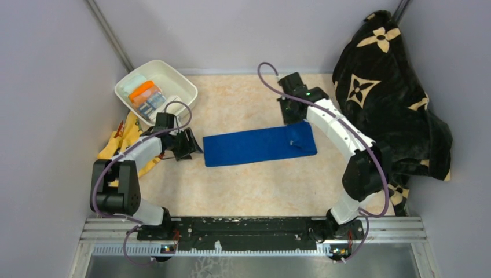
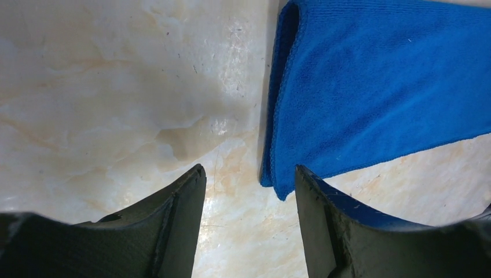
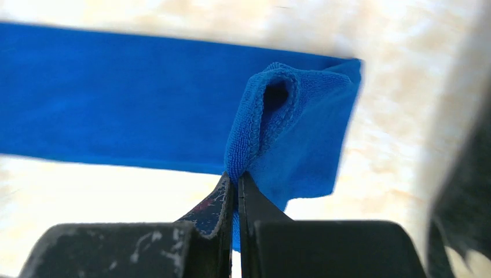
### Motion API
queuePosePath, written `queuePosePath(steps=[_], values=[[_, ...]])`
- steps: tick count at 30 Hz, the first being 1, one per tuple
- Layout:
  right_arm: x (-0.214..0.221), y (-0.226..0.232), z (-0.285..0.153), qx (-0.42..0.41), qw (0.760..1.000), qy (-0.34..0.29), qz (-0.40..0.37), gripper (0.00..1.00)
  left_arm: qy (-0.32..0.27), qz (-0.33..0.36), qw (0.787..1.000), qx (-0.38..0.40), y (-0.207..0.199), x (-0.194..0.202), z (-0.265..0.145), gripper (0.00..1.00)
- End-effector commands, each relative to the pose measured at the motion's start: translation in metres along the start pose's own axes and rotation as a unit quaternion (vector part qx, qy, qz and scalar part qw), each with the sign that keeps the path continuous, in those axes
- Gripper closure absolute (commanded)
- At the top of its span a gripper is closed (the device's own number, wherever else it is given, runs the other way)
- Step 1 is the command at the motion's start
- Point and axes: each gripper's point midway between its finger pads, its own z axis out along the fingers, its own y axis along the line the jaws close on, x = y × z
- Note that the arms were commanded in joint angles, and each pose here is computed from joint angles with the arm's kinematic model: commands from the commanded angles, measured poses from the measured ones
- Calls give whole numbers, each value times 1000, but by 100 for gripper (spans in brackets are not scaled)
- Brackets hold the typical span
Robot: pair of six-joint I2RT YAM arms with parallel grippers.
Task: Roll the towels
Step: Fold the towel at the center of the board.
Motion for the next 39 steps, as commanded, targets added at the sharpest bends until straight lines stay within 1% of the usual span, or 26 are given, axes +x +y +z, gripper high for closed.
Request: queuePosePath(steps=[1, 6, 11, 16, 20, 25, 32, 39], values=[[-14, 92, -11, -129, 992, -11, 3, 100, -2, 1, 1000, 20, -8, -6, 8, 37], [-15, 148, -4, -168, 986, 4, -6, 100, 13, -2, 1000, 23, -7, -1, 18, 41], [-16, 198, 1, -196, 980, 18, -13, 100, 29, -8, 999, 25, -5, 4, 26, 50], [-16, 237, 7, -214, 976, 28, 18, 100, 43, -13, 998, 33, -6, 10, 32, 58], [-21, 257, 12, -226, 973, 23, 43, 100, 52, -14, 998, 34, -6, 14, 36, 66], [-23, 277, 17, -242, 969, 21, 50, 100, 63, -13, 997, 35, -7, 20, 40, 73], [-18, 299, 25, -268, 961, 28, 63, 100, 70, -13, 997, 30, -5, 25, 43, 78], [-13, 316, 31, -290, 953, 36, 77, 100, 72, -11, 997, 29, -5, 25, 43, 80]])
